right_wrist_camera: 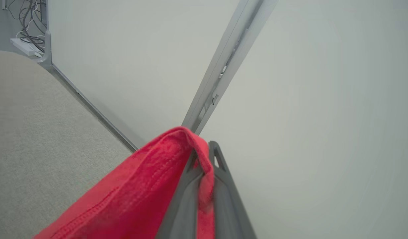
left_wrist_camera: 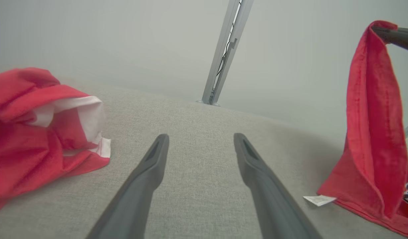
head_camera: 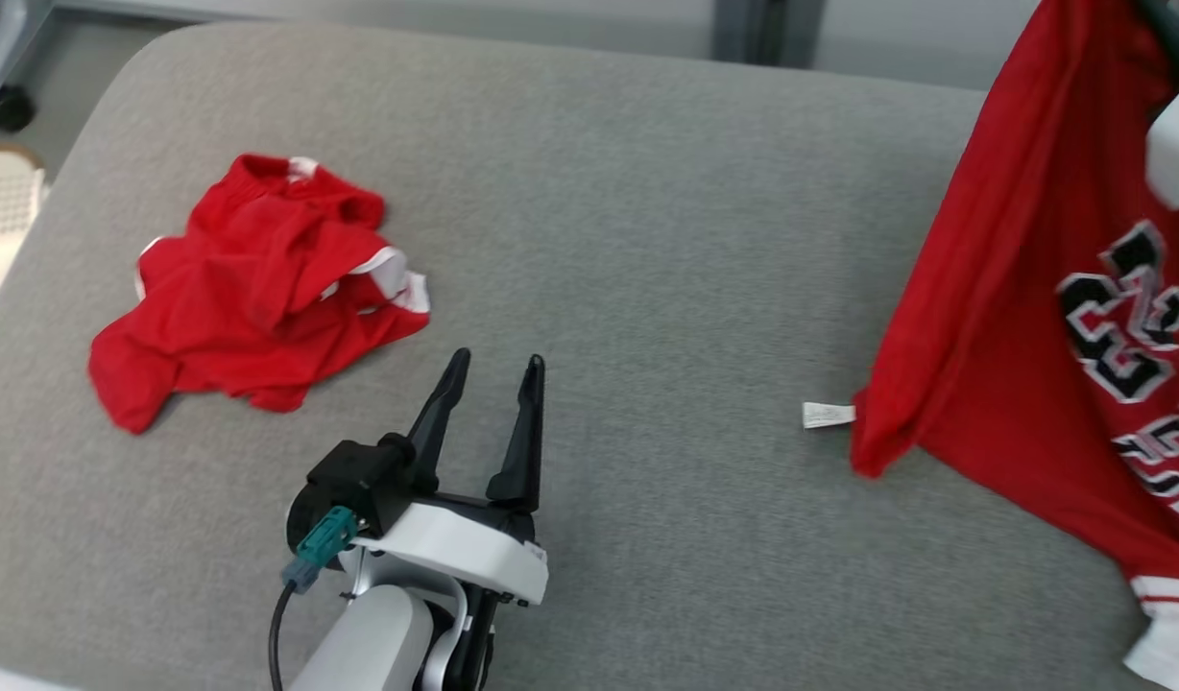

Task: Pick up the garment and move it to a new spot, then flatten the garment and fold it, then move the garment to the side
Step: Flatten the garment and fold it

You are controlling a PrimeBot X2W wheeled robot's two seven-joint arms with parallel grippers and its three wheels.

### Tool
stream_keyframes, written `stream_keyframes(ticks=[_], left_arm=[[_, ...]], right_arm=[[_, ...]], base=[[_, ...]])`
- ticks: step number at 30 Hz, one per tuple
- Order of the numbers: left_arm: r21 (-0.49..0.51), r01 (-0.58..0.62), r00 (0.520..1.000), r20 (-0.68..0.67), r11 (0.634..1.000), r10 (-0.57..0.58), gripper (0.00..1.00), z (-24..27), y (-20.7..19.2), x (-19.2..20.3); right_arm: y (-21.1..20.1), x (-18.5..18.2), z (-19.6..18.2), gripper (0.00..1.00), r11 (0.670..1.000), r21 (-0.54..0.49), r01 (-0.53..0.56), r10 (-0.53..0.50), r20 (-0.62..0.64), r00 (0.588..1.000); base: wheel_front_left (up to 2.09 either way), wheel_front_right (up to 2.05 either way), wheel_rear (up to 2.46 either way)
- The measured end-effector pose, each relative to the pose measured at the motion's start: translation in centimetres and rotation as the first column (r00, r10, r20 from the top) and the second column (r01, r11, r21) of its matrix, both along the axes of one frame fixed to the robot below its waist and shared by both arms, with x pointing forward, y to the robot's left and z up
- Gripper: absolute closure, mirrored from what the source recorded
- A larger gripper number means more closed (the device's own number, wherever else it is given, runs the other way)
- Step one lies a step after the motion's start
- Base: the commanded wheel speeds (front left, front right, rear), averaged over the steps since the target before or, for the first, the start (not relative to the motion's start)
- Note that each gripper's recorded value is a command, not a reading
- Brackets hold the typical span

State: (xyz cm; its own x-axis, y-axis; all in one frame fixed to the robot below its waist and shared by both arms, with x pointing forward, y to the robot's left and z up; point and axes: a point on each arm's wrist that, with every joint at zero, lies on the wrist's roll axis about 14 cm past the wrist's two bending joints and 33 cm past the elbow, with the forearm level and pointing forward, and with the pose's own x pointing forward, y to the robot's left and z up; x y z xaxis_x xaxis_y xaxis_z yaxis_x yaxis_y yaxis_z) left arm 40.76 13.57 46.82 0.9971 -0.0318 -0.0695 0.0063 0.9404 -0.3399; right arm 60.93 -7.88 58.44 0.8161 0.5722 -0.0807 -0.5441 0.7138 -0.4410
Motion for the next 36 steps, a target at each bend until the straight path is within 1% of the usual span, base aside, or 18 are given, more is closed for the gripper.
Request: stream_keyframes(ticks=[3,7,8,9,11,12,13,15,17,21,25,28,31,32,33,34,35,36], left_arm=[[-0.002,-0.024,1.000,-0.013,1.000,0.024,0.00,-0.3,0.7,-0.1],[-0.002,-0.071,0.996,-0.049,0.998,0.070,0.00,-1.2,2.0,-0.6],[0.003,-0.081,0.995,-0.057,0.997,0.081,0.00,-1.5,2.3,-0.7],[0.006,-0.088,0.994,-0.065,0.996,0.088,0.00,-1.7,2.5,-0.8],[0.013,-0.099,0.992,-0.078,0.995,0.100,0.00,-2.1,2.9,-0.9],[0.015,-0.104,0.991,-0.083,0.994,0.105,0.00,-2.3,3.1,-1.0],[0.015,-0.104,0.991,-0.083,0.994,0.105,0.00,-2.3,3.1,-1.0],[0.019,-0.111,0.990,-0.087,0.994,0.112,0.00,-2.4,3.3,-0.9],[0.022,-0.114,0.989,-0.089,0.993,0.116,0.00,-2.5,3.5,-0.8],[0.018,-0.102,0.991,-0.085,0.995,0.103,0.00,-2.4,3.0,-0.5],[0.017,-0.085,0.994,-0.069,0.996,0.086,0.00,-2.0,2.5,-0.2],[0.022,-0.067,0.996,-0.051,0.998,0.068,0.00,-1.5,2.0,0.1],[0.026,-0.052,0.998,-0.026,0.998,0.053,0.00,-0.8,1.6,0.4],[0.026,-0.038,0.999,-0.012,0.999,0.038,0.00,-0.4,1.2,0.6],[0.026,-0.038,0.999,-0.012,0.999,0.038,0.00,-0.4,1.2,0.6],[0.027,-0.033,0.999,-0.008,0.999,0.033,0.00,-0.4,1.0,0.6],[0.026,-0.016,1.000,0.005,1.000,0.016,0.00,0.0,0.5,0.8],[0.023,-0.010,1.000,0.014,1.000,0.010,0.00,0.2,0.3,1.0]], right_arm=[[0.3,2.7,-0.5,1.00,0.999,-0.023,0.027,-0.027,-0.005,1.000],[1.7,4.7,-4.0,1.00,0.999,-0.018,0.048,-0.049,-0.094,0.994],[2.1,4.9,-5.1,0.55,0.998,-0.027,0.051,-0.054,-0.120,0.991],[2.2,5.2,-6.2,0.00,0.998,-0.034,0.061,-0.065,-0.151,0.986],[1.9,5.5,-8.4,0.00,0.995,-0.072,0.076,-0.088,-0.188,0.978],[2.1,5.6,-9.2,0.00,0.994,-0.074,0.080,-0.094,-0.209,0.973],[2.1,5.6,-9.2,0.00,0.994,-0.074,0.080,-0.094,-0.209,0.973],[2.7,5.5,-10.6,0.00,0.994,-0.062,0.088,-0.101,-0.255,0.962],[3.0,5.2,-11.5,0.00,0.994,-0.078,0.080,-0.099,-0.275,0.957],[2.2,4.7,-12.0,0.00,0.991,-0.093,0.095,-0.119,-0.295,0.948],[2.1,4.1,-10.1,0.00,0.996,-0.034,0.088,-0.093,-0.248,0.964],[2.0,3.0,-8.8,0.00,0.998,0.002,0.070,-0.068,-0.212,0.975],[1.4,1.9,-6.7,0.00,0.995,0.061,0.077,-0.066,-0.176,0.982],[0.8,1.0,-5.5,0.00,0.991,0.099,0.085,-0.068,-0.164,0.984],[0.8,1.0,-5.5,0.00,0.991,0.099,0.085,-0.068,-0.164,0.984],[0.7,0.4,-4.6,0.00,0.988,0.128,0.082,-0.062,-0.153,0.986],[-0.2,-0.5,-2.4,0.00,0.979,0.186,0.085,-0.064,-0.114,0.991],[-1.0,-1.1,-1.6,0.00,0.971,0.220,0.096,-0.076,-0.100,0.992]], base=[[0.00,0.00,0.00],[0.00,0.00,0.00],[0.00,0.00,0.00],[0.00,0.00,0.00],[0.00,0.00,0.00],[0.00,0.00,0.00],[0.00,0.00,0.00],[0.00,0.00,0.00],[0.00,0.00,0.00],[0.00,0.00,0.00],[0.00,0.00,0.00],[0.00,0.00,0.00],[0.00,0.00,0.00],[0.00,0.00,0.00],[0.00,0.00,0.00],[0.00,0.00,0.00],[0.00,0.00,0.00],[0.00,0.00,0.00]])
